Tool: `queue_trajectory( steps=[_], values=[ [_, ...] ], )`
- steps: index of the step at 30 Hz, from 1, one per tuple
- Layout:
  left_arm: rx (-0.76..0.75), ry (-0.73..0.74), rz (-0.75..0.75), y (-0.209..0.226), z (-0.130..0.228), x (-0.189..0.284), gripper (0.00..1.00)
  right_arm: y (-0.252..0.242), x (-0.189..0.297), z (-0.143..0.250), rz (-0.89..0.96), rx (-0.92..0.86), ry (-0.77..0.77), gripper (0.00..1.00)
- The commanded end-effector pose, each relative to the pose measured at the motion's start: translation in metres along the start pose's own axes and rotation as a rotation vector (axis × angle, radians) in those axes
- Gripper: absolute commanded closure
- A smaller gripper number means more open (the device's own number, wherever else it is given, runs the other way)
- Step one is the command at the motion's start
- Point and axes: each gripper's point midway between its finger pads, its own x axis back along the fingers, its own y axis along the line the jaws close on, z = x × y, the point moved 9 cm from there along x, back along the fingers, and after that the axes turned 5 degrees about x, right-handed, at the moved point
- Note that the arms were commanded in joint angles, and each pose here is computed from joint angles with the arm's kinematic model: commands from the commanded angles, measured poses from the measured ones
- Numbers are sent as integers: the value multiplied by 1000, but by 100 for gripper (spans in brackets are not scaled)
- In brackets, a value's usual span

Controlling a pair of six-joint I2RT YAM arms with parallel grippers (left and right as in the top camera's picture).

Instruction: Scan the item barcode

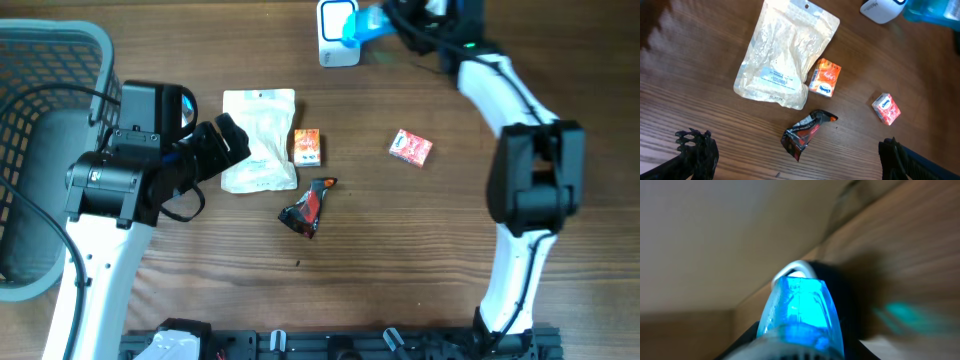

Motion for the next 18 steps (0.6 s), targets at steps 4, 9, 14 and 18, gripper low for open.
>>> queue_trajectory(
  steps=[4,9,14,18],
  values=[
    [-12,-4,16,-1,-2,3,0,17,176,-112,164,193,-359,80],
    [-12,-4,16,-1,-2,3,0,-55,261,-131,594,121,-460,78],
    [-12,-4,16,-1,-2,3,0,-135,318,-134,1008,38,-474,82],
    [-12,-4,16,-1,-2,3,0,-199,351,-133,1111,-90,-476,81]
  ],
)
